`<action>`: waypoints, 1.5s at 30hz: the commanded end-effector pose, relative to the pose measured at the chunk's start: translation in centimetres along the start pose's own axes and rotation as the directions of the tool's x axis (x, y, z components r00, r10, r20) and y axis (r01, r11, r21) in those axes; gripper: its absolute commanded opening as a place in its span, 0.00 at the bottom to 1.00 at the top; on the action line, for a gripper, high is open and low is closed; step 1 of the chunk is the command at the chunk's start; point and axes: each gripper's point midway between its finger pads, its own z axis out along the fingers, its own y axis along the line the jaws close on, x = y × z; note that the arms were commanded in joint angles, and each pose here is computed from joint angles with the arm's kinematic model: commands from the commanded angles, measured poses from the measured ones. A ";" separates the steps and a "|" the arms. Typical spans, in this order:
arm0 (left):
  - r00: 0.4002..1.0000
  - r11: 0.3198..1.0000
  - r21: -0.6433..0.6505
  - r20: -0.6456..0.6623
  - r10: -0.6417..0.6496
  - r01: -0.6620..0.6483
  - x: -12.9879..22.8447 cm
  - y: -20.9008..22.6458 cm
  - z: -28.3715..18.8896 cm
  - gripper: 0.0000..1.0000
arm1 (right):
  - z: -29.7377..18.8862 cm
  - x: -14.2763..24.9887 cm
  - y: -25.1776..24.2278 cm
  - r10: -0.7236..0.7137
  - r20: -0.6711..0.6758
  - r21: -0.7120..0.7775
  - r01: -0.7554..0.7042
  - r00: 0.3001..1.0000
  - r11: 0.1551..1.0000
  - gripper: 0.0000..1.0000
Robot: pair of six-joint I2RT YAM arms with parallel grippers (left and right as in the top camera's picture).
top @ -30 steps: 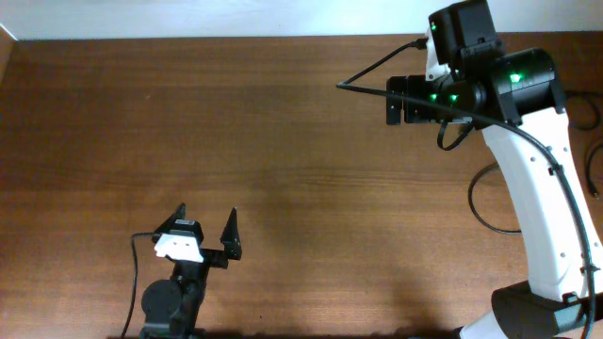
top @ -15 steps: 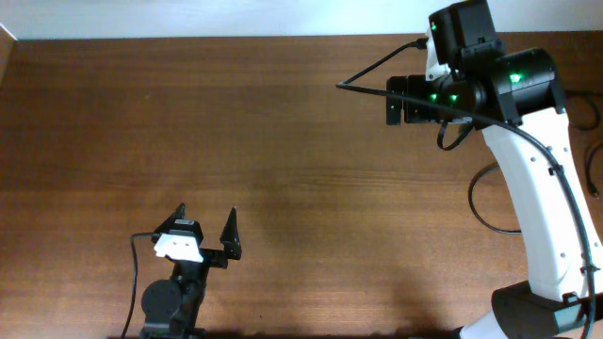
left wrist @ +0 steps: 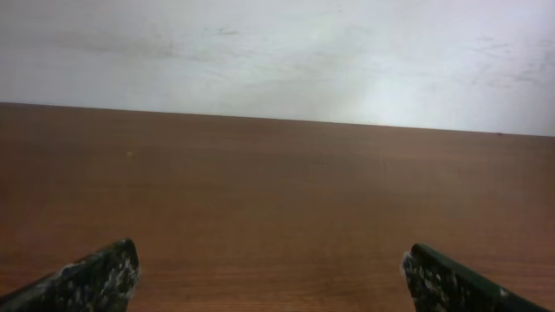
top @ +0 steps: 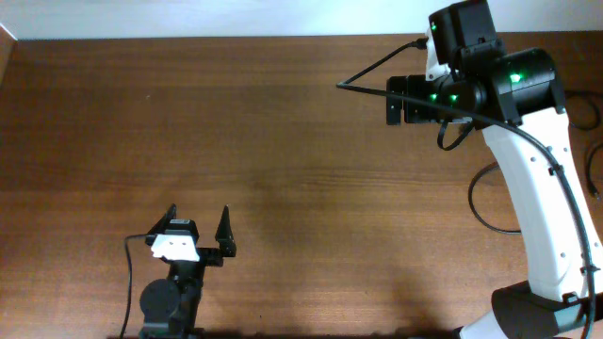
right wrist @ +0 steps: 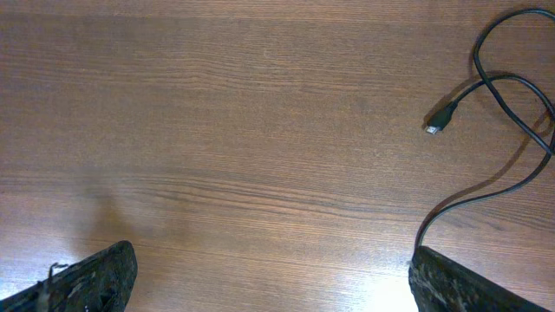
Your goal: Untangle cables
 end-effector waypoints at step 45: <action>1.000 1.000 0.000 -0.001 0.021 -0.021 0.1 -0.1 0.0 0.99 | 5.2 5.4 -4.6 0.236 0.555 -0.107 -0.212 0.798 0.971 0.99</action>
